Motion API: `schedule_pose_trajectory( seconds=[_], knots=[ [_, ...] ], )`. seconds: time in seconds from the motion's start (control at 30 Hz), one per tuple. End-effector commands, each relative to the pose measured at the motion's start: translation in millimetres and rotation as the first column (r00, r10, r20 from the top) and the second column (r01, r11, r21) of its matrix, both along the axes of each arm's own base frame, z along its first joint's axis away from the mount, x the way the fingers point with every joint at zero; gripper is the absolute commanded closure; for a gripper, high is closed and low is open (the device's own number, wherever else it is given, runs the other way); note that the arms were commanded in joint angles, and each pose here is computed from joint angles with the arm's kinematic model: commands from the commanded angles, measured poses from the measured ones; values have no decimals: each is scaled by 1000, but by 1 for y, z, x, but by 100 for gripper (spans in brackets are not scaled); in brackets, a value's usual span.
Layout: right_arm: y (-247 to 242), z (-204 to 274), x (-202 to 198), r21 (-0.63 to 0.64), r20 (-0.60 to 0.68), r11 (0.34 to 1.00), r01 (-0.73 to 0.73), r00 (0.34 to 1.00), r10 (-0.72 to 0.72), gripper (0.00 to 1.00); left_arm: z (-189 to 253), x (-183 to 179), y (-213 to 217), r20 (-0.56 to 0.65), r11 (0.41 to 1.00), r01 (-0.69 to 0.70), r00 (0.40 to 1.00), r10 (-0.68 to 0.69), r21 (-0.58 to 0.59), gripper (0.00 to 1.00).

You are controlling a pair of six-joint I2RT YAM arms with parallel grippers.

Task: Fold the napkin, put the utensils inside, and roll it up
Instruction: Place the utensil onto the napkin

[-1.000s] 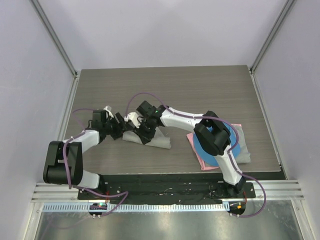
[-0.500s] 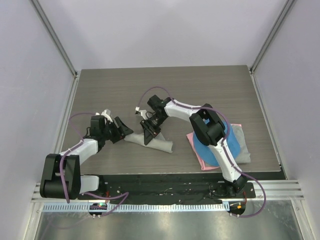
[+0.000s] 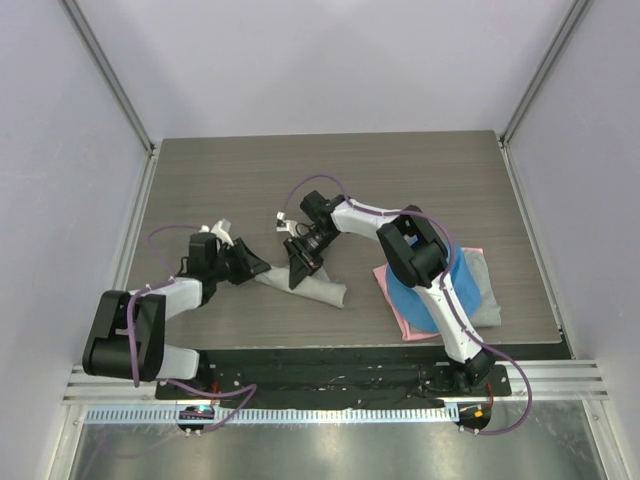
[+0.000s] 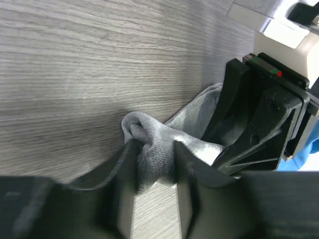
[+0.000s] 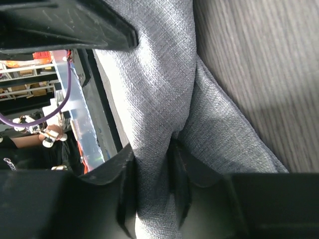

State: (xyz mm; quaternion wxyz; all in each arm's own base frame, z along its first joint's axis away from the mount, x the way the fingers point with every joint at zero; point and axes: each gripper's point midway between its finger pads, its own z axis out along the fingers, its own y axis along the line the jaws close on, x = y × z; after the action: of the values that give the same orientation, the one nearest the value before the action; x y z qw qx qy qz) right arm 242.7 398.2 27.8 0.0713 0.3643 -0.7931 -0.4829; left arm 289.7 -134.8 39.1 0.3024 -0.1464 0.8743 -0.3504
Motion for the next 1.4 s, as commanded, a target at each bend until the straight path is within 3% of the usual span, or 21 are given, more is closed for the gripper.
schedule_pose_trajectory(
  seconds=[0.0,0.13,0.23,0.33,0.47,0.53,0.63,0.73,1.17,1.3,1.37],
  knots=[
    [0,2,11,-24,46,999,28,999,-27,63,6,9,-4,60,1000,14,998,-13,-12,70],
    [-2,24,26,-45,172,996,74,983,-65,50,5,10,-5,46,1000,17,999,-16,-19,85],
    [-4,50,38,-28,306,992,121,946,-106,39,6,9,-5,28,1000,16,999,-15,-18,86],
    [-5,77,48,-4,498,989,147,858,-126,30,2,8,-4,-14,1000,9,1000,-9,-7,88],
    [6,96,45,15,743,989,150,660,-112,26,-2,6,-3,-73,1000,3,997,-2,2,89],
    [-1,87,53,-27,849,981,192,522,-79,24,-4,6,-3,-100,1000,1,995,-1,2,90],
    [-3,84,48,-82,942,975,205,335,8,24,-2,7,-4,-116,1000,1,993,-2,-5,90],
    [2,77,33,-117,970,977,180,230,74,24,-1,7,-4,-126,1000,-2,992,2,-3,90],
    [-5,26,27,-274,951,949,155,189,244,25,1,7,-6,-134,1000,3,991,-5,-12,89],
    [-4,14,20,-300,937,947,114,221,270,29,3,8,-6,-131,1000,2,991,-4,-13,88],
    [-2,10,17,-300,930,949,101,254,267,34,4,10,-6,-126,1000,4,992,-5,-15,83]
  ],
)
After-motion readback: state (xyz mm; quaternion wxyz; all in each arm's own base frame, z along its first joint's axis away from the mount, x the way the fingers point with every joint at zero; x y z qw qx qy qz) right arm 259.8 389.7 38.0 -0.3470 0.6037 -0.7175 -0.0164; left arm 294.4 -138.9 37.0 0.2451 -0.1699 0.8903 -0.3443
